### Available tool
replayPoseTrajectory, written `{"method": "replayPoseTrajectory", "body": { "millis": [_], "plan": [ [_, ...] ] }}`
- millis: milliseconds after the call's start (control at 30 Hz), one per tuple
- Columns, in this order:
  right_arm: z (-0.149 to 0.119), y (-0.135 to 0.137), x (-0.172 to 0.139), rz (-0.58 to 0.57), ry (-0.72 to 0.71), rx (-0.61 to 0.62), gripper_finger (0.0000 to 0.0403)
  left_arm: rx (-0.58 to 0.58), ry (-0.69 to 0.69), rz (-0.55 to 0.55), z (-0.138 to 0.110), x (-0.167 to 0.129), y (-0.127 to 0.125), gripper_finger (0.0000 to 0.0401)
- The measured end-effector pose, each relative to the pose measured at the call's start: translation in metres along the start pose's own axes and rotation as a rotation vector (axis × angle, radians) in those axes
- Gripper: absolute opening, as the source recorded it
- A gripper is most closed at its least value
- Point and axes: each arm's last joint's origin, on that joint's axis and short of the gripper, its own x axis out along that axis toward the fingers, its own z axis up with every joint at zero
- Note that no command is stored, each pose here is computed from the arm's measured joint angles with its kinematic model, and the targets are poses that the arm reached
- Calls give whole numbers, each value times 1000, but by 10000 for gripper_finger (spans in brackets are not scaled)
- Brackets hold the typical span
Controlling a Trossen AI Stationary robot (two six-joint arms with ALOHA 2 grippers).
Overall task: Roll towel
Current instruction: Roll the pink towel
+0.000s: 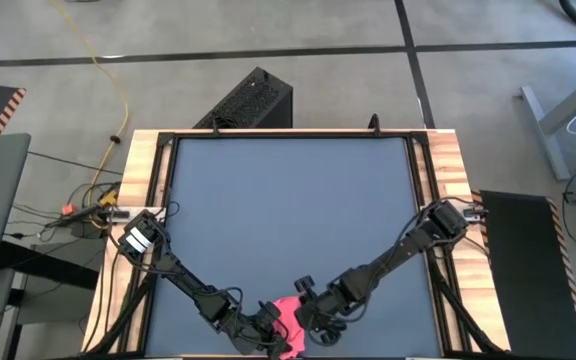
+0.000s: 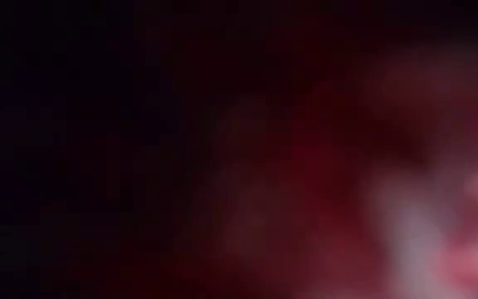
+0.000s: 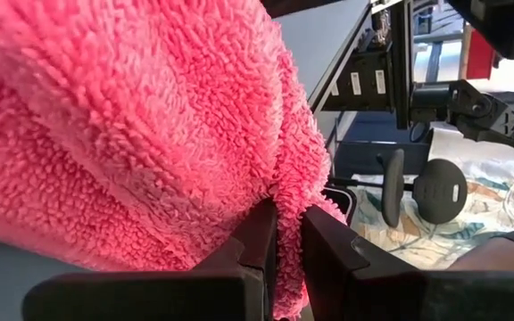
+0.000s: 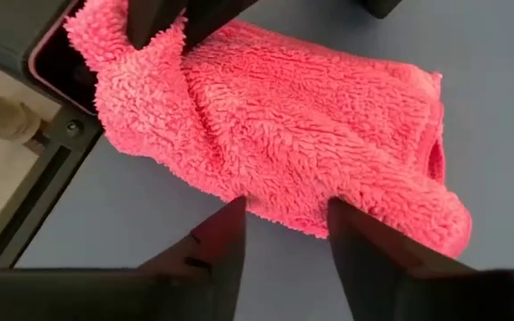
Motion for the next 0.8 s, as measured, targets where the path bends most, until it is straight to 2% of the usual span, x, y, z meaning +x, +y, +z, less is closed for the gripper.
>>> {"method": "replayPoseTrajectory", "body": {
  "millis": [133,233,400,567,733,800],
  "plan": [
    [0,3,0,-4,2,-35,223,0,8,2,0,0,0,32],
    [-1,4,0,-36,0,-75,232,-2,-10,5,0,0,0,32],
    [-6,4,-2,-63,55,-82,225,-7,-29,2,1,0,0,32],
    [-11,0,-6,-155,133,-57,212,-7,-28,0,1,0,0,32],
    [8,-2,-14,-177,79,-74,204,-9,-25,2,1,0,0,32],
    [16,-2,-17,-173,58,-116,204,-9,-25,3,1,0,0,32]
  ]
}}
